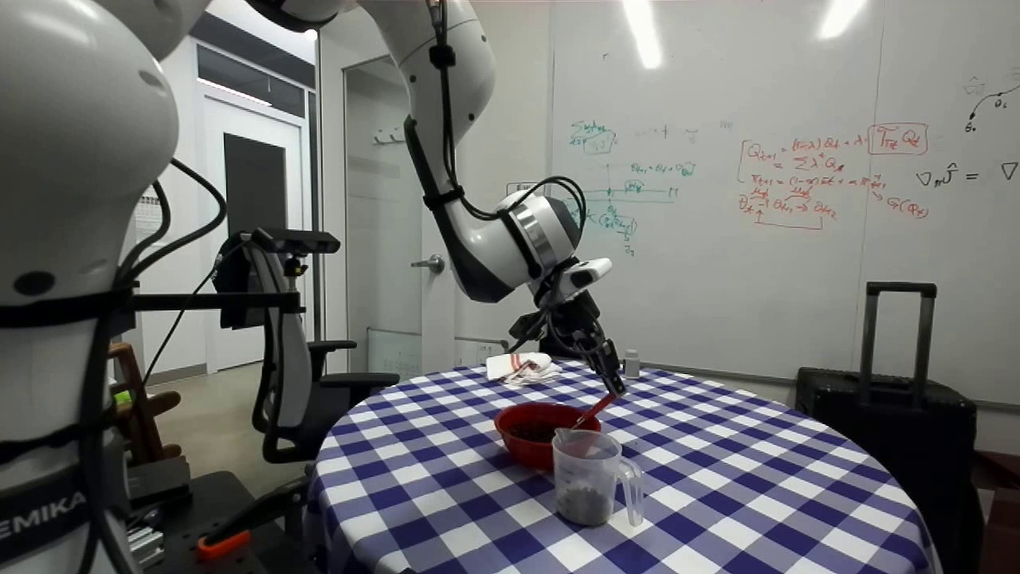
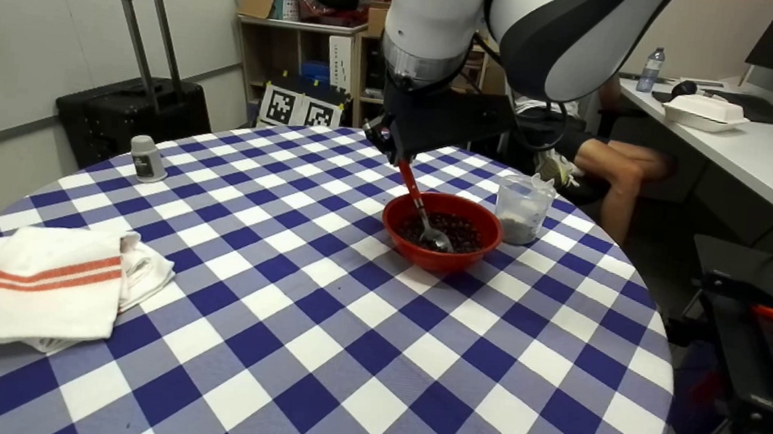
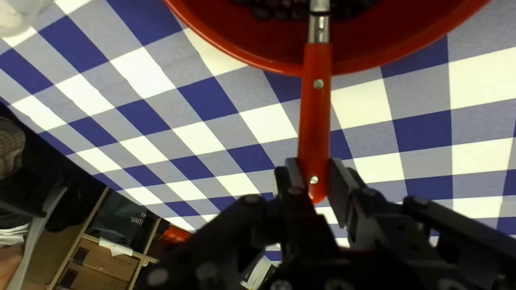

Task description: Use the spoon to shift a spoonful of the brown objects to the jug

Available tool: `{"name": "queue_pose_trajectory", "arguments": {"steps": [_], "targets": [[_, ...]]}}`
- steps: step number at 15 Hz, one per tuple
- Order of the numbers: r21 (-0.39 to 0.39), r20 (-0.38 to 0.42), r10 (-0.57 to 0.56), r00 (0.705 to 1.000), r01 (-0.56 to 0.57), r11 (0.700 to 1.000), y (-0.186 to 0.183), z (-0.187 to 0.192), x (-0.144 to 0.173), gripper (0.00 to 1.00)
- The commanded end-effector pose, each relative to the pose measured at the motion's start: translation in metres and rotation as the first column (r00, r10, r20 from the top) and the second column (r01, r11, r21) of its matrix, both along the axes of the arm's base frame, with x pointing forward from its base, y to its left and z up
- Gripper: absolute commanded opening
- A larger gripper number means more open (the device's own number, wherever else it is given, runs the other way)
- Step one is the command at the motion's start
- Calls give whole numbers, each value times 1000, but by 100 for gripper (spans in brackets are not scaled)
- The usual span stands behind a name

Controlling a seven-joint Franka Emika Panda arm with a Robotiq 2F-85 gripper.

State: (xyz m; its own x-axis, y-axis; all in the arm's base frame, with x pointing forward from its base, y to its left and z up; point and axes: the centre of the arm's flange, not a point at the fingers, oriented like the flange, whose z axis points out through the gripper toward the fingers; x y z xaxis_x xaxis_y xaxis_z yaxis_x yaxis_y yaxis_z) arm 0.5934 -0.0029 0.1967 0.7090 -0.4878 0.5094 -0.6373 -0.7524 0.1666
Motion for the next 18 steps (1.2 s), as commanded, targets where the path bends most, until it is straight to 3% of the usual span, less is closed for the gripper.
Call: {"name": "queue_pose_trajectory", "arguments": {"steps": [1,7,18], "targets": [[18,-1,-13,1000,13,1000,-14,11,2,5],[48,-26,-26,999,28,998,-28,17,3,5],[183,-109,-26,994,46,982,-51,24,12,5]]}}
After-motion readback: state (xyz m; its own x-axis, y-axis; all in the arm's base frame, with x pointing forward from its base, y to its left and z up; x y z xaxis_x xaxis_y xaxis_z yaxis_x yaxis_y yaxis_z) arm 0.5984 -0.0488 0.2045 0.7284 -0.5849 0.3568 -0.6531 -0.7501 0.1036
